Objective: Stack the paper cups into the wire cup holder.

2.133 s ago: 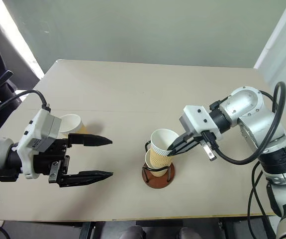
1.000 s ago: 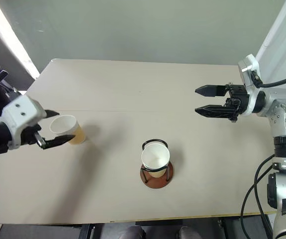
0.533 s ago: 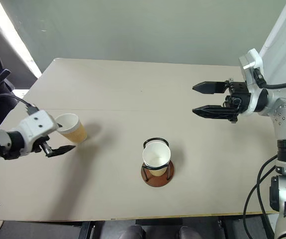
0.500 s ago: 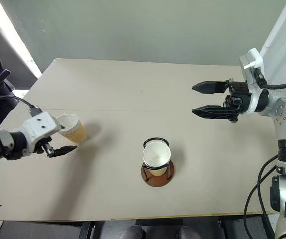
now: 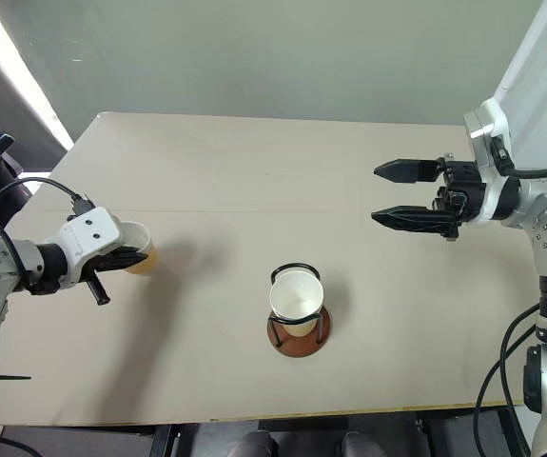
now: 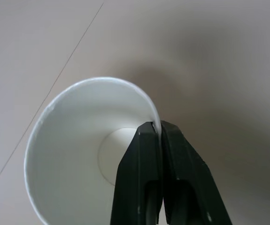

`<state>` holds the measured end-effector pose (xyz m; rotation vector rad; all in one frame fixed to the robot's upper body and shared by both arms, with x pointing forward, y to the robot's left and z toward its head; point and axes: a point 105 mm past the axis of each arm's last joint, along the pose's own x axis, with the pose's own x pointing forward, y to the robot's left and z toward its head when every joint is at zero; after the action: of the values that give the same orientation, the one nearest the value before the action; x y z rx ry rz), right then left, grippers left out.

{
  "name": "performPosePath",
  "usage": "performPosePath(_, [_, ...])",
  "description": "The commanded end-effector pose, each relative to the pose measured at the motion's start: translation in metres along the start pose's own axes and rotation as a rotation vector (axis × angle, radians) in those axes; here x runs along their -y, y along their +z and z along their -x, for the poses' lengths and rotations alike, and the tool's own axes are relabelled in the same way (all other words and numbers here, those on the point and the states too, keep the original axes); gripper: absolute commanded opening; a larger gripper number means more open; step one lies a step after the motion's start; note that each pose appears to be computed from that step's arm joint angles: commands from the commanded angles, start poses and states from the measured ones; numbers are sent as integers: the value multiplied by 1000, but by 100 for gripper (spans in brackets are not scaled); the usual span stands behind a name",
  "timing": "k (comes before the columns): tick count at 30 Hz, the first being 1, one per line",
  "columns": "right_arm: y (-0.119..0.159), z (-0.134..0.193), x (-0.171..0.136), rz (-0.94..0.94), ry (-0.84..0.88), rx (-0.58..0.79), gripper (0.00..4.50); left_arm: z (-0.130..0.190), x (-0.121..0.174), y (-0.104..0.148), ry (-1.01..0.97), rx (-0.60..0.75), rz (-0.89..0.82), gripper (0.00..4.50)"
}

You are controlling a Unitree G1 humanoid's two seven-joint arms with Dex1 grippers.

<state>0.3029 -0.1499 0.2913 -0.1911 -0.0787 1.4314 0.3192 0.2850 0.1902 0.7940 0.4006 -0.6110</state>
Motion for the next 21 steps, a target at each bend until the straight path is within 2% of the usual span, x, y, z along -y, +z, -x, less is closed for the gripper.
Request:
performPosePath(1, [19, 6, -9, 57, 11, 26, 450, 30, 4, 78, -89, 324, 29, 2])
performPosePath(3, [20, 6, -11, 60, 19, 27, 450, 48, 17, 115, -190, 483, 40, 2])
performPosePath(9, [22, 3, -13, 72, 29, 37, 450, 87, 43, 180, -414, 757, -5, 2])
performPosePath(15, [22, 4, -21, 85, 48, 26, 450, 92, 77, 197, -686, 814, -32, 2])
performPosePath(21, [21, 5, -23, 85, 30, 22, 450, 86, 91, 206, -809, 827, -77, 2])
